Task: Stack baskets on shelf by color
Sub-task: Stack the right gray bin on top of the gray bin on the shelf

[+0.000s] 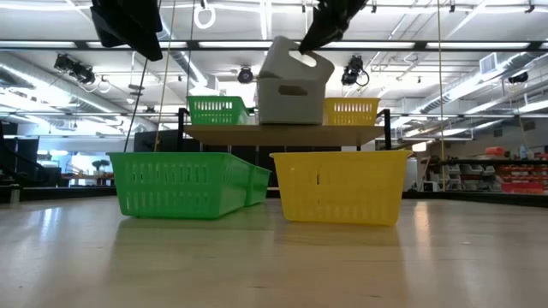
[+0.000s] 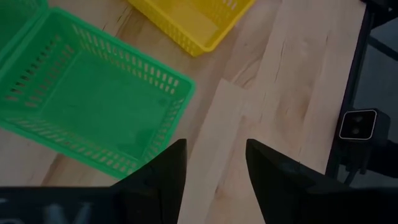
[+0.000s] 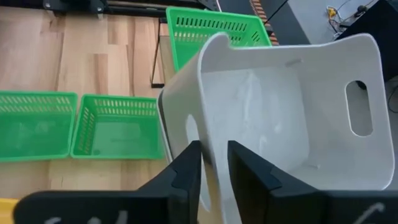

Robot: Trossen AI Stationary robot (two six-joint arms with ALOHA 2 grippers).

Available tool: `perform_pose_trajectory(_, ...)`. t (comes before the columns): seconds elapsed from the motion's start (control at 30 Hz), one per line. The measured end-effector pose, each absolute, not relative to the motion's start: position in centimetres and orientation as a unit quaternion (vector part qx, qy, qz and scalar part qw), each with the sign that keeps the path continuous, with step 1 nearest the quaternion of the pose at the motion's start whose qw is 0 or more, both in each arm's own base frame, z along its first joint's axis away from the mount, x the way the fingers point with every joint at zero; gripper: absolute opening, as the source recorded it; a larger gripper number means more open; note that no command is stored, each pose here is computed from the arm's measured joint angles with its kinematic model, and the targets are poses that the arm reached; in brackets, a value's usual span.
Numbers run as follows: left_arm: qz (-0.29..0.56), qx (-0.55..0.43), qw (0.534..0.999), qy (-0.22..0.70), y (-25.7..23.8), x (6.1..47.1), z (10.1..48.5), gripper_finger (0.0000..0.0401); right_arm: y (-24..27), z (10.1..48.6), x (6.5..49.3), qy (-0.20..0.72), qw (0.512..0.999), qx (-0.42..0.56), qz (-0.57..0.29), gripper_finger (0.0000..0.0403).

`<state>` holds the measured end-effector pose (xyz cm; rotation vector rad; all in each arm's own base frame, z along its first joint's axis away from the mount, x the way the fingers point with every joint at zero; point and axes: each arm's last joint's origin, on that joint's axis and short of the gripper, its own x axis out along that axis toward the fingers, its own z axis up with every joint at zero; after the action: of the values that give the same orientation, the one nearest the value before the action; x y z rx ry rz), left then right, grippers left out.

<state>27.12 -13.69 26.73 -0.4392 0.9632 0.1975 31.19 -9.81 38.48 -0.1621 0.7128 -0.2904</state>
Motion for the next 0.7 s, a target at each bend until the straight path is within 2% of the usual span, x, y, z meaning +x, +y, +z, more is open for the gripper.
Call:
perform_pose_trajectory(0.17, 0.095, -0.211, 0.858, 0.458, -13.7, 27.1, 26.7, 0.0172, -9.8, 38.7, 31.4, 0.334, 0.930, -0.075, -0.131, 0.0103)
perform_pose_trajectory(0.57, 0.100, -0.221, 0.856, 0.457, -13.7, 27.1, 26.7, 0.0172, -9.1, 39.0, 31.2, 0.330, 0.934, -0.076, -0.118, 0.0108)
perform_pose_trajectory(0.7, 0.101, -0.223, 0.855, 0.457, -13.7, 27.1, 26.7, 0.0172, -8.7, 38.6, 30.6, 0.362, 0.924, -0.069, -0.102, 0.0123)
